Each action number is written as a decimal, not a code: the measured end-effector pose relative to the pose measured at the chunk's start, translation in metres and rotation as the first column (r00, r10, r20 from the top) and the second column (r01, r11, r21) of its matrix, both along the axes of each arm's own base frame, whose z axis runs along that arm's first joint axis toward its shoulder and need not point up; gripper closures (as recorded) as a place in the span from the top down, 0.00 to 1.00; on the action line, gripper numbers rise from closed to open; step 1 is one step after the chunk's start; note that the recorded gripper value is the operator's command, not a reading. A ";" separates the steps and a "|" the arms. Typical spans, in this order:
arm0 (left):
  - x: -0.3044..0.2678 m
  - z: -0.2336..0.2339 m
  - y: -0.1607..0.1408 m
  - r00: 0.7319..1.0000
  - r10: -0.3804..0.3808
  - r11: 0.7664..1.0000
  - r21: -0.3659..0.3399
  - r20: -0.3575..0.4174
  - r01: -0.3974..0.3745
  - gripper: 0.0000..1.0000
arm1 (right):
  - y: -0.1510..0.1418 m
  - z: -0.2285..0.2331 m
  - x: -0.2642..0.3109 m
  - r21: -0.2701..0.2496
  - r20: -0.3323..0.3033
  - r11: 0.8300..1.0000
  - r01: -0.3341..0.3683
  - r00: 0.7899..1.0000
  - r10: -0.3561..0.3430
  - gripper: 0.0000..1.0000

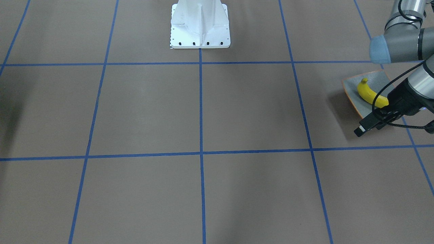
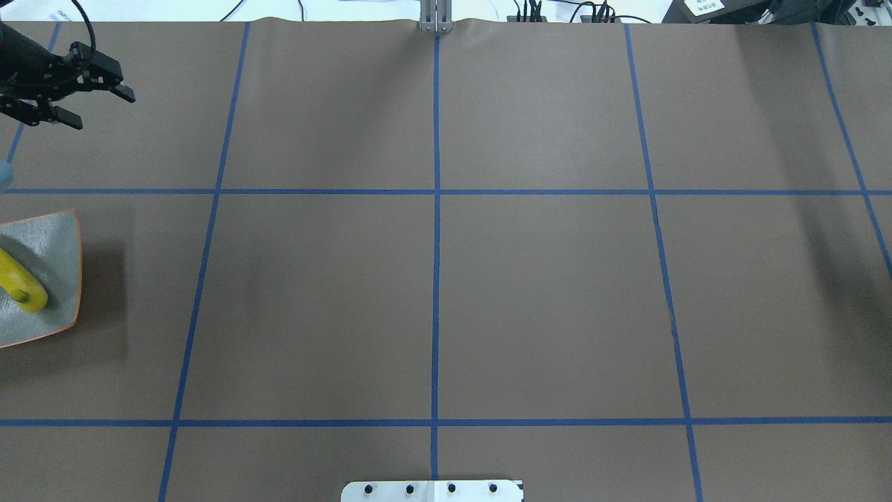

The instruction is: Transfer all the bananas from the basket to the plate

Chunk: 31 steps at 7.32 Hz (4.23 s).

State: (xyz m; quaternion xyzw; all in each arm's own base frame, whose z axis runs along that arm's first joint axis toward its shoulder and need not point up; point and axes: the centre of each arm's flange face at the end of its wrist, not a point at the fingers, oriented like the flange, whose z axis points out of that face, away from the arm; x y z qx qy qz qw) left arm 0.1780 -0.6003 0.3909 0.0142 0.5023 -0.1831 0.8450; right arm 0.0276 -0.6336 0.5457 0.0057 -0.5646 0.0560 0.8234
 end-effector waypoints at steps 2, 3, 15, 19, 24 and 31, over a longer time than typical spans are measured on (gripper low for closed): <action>0.017 -0.045 -0.012 0.996 0.035 0.999 0.005 -0.086 -0.035 1.00 | -0.026 -0.074 -0.072 0.036 0.059 0.996 0.085 0.994 -0.087 0.00; 0.028 -0.064 -0.011 0.991 0.036 0.999 0.005 -0.128 -0.036 1.00 | -0.029 -0.111 -0.106 0.050 0.069 0.992 0.118 0.990 -0.121 0.00; 0.162 -0.176 0.062 0.892 0.207 0.967 0.222 -0.401 -0.125 1.00 | 0.094 -0.350 -0.370 -0.095 0.294 0.995 -0.041 0.953 0.067 0.00; 0.210 -0.218 0.116 0.794 0.339 0.894 0.435 -0.504 -0.105 1.00 | 0.112 -0.374 -0.398 -0.116 0.323 0.993 0.009 0.946 0.029 0.00; 0.248 -0.239 0.161 0.708 0.393 0.847 0.531 -0.587 -0.031 1.00 | 0.117 -0.388 -0.405 -0.126 0.343 0.992 0.024 0.939 0.021 0.00; 0.263 -0.241 0.171 0.674 0.408 0.834 0.552 -0.616 0.000 0.93 | 0.126 -0.393 -0.409 -0.114 0.365 0.992 0.055 0.931 -0.010 0.00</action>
